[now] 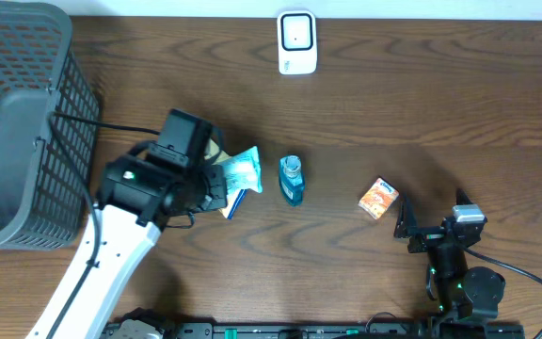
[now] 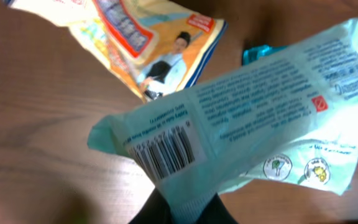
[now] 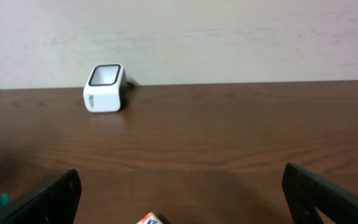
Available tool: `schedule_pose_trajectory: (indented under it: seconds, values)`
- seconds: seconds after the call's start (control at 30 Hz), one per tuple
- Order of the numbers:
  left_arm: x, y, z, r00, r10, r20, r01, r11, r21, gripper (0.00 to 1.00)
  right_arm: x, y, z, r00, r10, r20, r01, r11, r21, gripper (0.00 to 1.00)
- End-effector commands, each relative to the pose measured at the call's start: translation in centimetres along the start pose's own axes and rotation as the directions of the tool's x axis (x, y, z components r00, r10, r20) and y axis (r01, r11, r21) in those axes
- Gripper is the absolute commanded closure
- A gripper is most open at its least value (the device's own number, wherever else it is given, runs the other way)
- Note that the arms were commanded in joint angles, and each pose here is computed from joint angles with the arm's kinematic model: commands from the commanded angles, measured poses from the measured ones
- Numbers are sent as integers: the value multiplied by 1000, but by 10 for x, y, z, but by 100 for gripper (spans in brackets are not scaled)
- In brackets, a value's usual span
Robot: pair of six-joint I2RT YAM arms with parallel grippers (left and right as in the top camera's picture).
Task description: Scan the item barcode
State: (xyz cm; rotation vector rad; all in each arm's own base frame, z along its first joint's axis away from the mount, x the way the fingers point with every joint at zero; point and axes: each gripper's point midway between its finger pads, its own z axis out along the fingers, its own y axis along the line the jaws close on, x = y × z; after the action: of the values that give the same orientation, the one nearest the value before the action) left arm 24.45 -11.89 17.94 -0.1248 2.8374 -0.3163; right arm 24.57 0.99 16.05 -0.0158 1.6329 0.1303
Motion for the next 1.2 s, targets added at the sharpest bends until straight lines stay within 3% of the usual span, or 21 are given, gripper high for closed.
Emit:
schedule_pose_trajectory:
  seconds: [0.0, 0.53, 0.57, 0.6, 0.63, 0.67, 0.7, 0.83, 0.97, 1.03, 1.17]
  values:
    - [4, 1, 21, 999, 36, -8, -36, 999, -12, 93, 1, 0, 0, 1000, 9, -2, -9, 1000, 1, 1]
    - [24, 19, 119, 994, -97, -59, 94, 995, -45, 93, 1, 0, 0, 1000, 9, -2, -9, 1000, 1, 1]
    - [24, 20, 122, 993, -97, -66, 94, 994, -50, 89, 1, 0, 0, 1000, 9, -2, -9, 1000, 1, 1]
    - [24, 20, 124, 993, -97, -69, 94, 994, -53, 72, 1, 0, 0, 1000, 9, -2, -9, 1000, 1, 1]
    - [23, 19, 124, 994, -94, -63, 91, 995, -49, 51, 1, 0, 0, 1000, 9, -2, -9, 1000, 1, 1]
    - [19, 18, 123, 995, -85, -51, 83, 996, -41, 20, 1, 0, 0, 1000, 9, -2, -9, 1000, 1, 1]
    - [14, 15, 120, 996, -85, -35, 83, 996, -33, 1, 1, 0, 0, 1000, 9, -2, -9, 1000, 1, 1]
    - [-23, 2, 90, 993, -87, 74, 87, 996, 5, 2, 1, 0, 0, 1000, 9, -3, -9, 1000, 1, 1]
    - [-73, -1, 29, 960, -93, 264, 98, 995, -8, 2, 1, 0, 0, 1000, 9, -2, -9, 1000, 1, 1]
    - [-96, 5, -4, 921, -104, 377, 127, 991, -36, 2, 1, 0, 0, 1000, 9, -3, -9, 1000, 1, 1]
    - [-142, 29, -94, 759, -109, 642, 221, 970, -97, 2, 1, 0, 0, 1000, 9, -2, -9, 1000, 1, 1]
